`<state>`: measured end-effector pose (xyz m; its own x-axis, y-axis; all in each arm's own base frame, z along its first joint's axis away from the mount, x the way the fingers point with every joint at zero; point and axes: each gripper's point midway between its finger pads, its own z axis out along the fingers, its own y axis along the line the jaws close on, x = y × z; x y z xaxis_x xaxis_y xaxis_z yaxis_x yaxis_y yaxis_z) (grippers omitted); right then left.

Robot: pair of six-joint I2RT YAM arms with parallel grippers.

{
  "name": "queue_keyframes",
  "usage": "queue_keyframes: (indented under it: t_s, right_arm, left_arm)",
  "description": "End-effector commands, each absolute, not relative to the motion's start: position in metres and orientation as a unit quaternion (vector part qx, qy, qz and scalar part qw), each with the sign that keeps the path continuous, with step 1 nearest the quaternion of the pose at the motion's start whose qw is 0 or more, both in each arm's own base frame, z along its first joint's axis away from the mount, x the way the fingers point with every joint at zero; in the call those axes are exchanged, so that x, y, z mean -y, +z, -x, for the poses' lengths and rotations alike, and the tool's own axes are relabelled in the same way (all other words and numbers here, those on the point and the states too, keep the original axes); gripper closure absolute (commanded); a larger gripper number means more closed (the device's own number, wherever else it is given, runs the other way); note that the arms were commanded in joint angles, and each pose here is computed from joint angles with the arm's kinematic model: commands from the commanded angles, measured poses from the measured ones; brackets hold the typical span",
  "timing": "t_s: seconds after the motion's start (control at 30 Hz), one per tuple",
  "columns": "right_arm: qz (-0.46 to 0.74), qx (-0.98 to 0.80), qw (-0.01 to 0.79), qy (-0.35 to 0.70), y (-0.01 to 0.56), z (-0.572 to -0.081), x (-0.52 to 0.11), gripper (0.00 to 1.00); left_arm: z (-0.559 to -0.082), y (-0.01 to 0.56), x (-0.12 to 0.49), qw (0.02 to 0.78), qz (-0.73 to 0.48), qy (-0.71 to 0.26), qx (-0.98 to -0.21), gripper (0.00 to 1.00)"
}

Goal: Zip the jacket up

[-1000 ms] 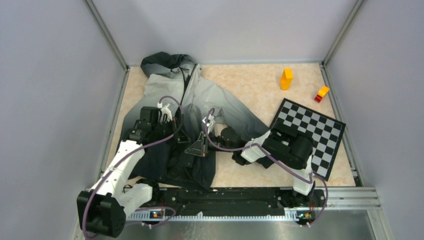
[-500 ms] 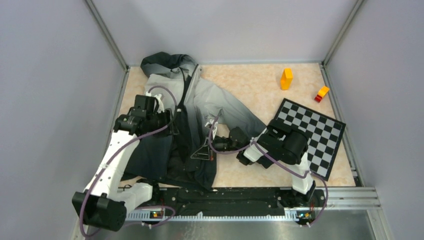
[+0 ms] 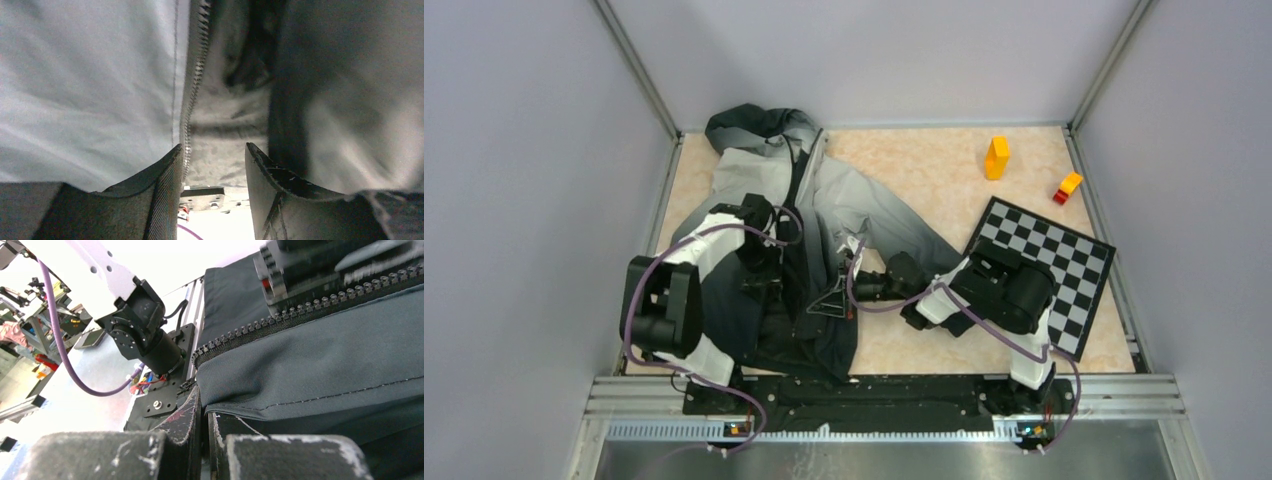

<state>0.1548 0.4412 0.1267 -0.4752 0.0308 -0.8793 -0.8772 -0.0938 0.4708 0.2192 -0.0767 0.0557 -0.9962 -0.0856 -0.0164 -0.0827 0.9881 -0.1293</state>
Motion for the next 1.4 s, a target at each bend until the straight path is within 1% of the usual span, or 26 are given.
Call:
queue_keyframes:
  t_s: [0.0,0.23,0.33,0.4,0.53,0.57,0.6,0.7,0.77,0.8,0.9,0.97,1.07,1.13,1.23,1.3,1.33,1.37]
  right_arm:
    - [0.378,-0.524,0.395,0.653,0.162,-0.157,-0.437,1.0]
    - [0.355,-0.52,0.377,0.68,0.167,-0.157,-0.439,1.0]
    - [0.338,-0.514,0.366,0.698,0.17,-0.159,-0.437,1.0]
    - [0.329,-0.509,0.362,0.708,0.172,-0.16,-0.436,1.0]
    - [0.325,-0.52,0.361,0.703,0.17,-0.165,-0.436,1.0]
    - [0.326,-0.523,0.362,0.7,0.169,-0.166,-0.436,1.0]
    - [0.325,-0.526,0.363,0.697,0.168,-0.167,-0.437,1.0]
    - [0.324,-0.531,0.364,0.693,0.166,-0.169,-0.437,1.0]
    - [0.323,-0.533,0.365,0.692,0.165,-0.17,-0.437,1.0]
    - [0.323,-0.533,0.365,0.691,0.165,-0.17,-0.437,1.0]
    - [0.322,-0.542,0.365,0.685,0.161,-0.173,-0.439,1.0]
    - [0.319,-0.547,0.368,0.681,0.159,-0.176,-0.439,1.0]
    - [0.309,-0.555,0.373,0.677,0.157,-0.181,-0.437,1.0]
    - [0.299,-0.561,0.378,0.673,0.156,-0.186,-0.435,1.0]
    - [0.28,-0.575,0.389,0.664,0.152,-0.195,-0.43,1.0]
    - [0.272,-0.58,0.395,0.658,0.152,-0.2,-0.427,1.0]
    - [0.269,-0.583,0.398,0.656,0.151,-0.202,-0.426,1.0]
    - [0.266,-0.586,0.4,0.653,0.151,-0.203,-0.425,1.0]
  left_arm:
    - [-0.225,0.037,0.063,0.003,0.044,-0.017,-0.999,0.46]
    - [-0.247,0.039,0.037,0.048,0.064,0.065,-0.995,0.43]
    - [-0.247,0.031,0.027,0.04,0.063,0.09,-0.993,0.42]
    - [-0.246,0.023,0.029,0.027,0.06,0.087,-0.994,0.42]
    - [-0.25,0.015,0.034,0.033,0.057,0.072,-0.995,0.42]
    - [-0.251,0.014,0.034,0.036,0.056,0.072,-0.995,0.44]
    - [-0.252,0.014,0.033,0.037,0.056,0.074,-0.995,0.48]
    - [-0.261,0.025,0.025,0.062,0.068,0.095,-0.991,0.73]
    - [-0.269,0.039,0.023,0.09,0.078,0.099,-0.988,0.86]
    - [-0.274,0.047,0.023,0.106,0.081,0.094,-0.987,0.89]
    - [-0.289,0.074,0.025,0.155,0.093,0.079,-0.98,0.88]
    - [-0.301,0.089,0.027,0.187,0.101,0.055,-0.976,0.9]
    - [-0.322,0.109,0.031,0.23,0.122,0.01,-0.965,0.96]
    - [-0.337,0.118,0.032,0.256,0.131,-0.007,-0.958,0.98]
    - [-0.364,0.116,0.025,0.289,0.137,-0.001,-0.948,0.96]
    - [-0.375,0.107,0.019,0.279,0.147,0.0,-0.949,0.94]
    - [-0.379,0.101,0.021,0.268,0.149,-0.009,-0.952,0.88]
    - [-0.38,0.098,0.024,0.259,0.147,-0.015,-0.955,0.8]
